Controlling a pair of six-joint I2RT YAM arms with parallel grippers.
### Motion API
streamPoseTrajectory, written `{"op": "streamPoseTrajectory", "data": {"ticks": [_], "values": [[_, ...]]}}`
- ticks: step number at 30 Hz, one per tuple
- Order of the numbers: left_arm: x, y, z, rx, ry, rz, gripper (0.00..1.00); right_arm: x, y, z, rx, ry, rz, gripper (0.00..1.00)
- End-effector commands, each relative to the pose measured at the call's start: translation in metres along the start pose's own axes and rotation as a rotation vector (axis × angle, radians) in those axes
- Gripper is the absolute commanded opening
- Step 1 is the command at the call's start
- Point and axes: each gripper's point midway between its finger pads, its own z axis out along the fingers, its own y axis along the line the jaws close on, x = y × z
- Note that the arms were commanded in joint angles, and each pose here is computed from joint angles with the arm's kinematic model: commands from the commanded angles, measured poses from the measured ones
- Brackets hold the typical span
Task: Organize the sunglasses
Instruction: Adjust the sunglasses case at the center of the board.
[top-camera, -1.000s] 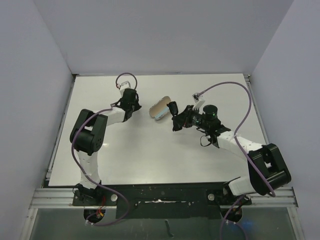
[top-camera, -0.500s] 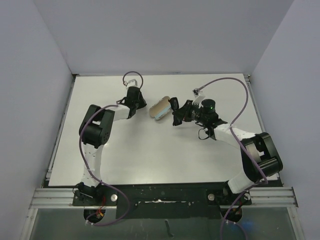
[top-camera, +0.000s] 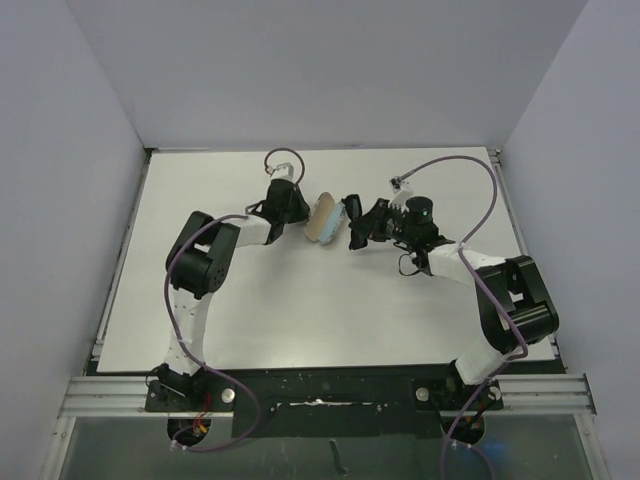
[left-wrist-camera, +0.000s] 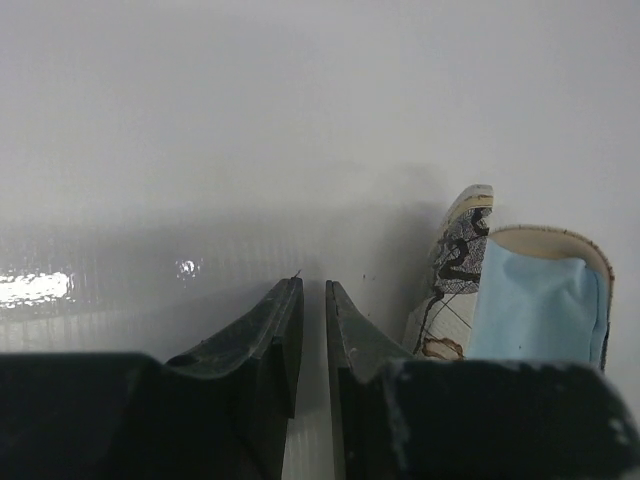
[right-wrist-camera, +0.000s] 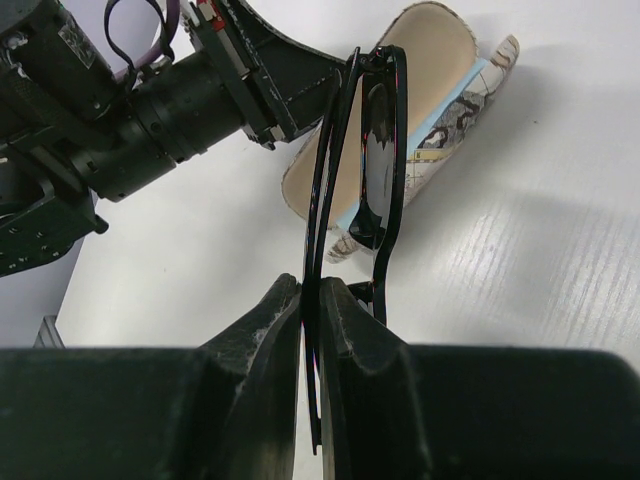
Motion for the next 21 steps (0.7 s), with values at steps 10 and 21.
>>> {"op": "streamPoseTrajectory", "data": {"ticks": [10, 21], "values": [[-0.017, -0.031, -0.031, 0.083, -0.071, 0.007, 0.15, -0.033, 0.018, 0.011, -0.084, -0.068, -0.045, 0.00], [-0.015, -0.051, -0.033, 0.108, -0.074, 0.028, 0.15, -0.044, 0.016, 0.023, -0.082, -0.071, -0.053, 0.00]]}}
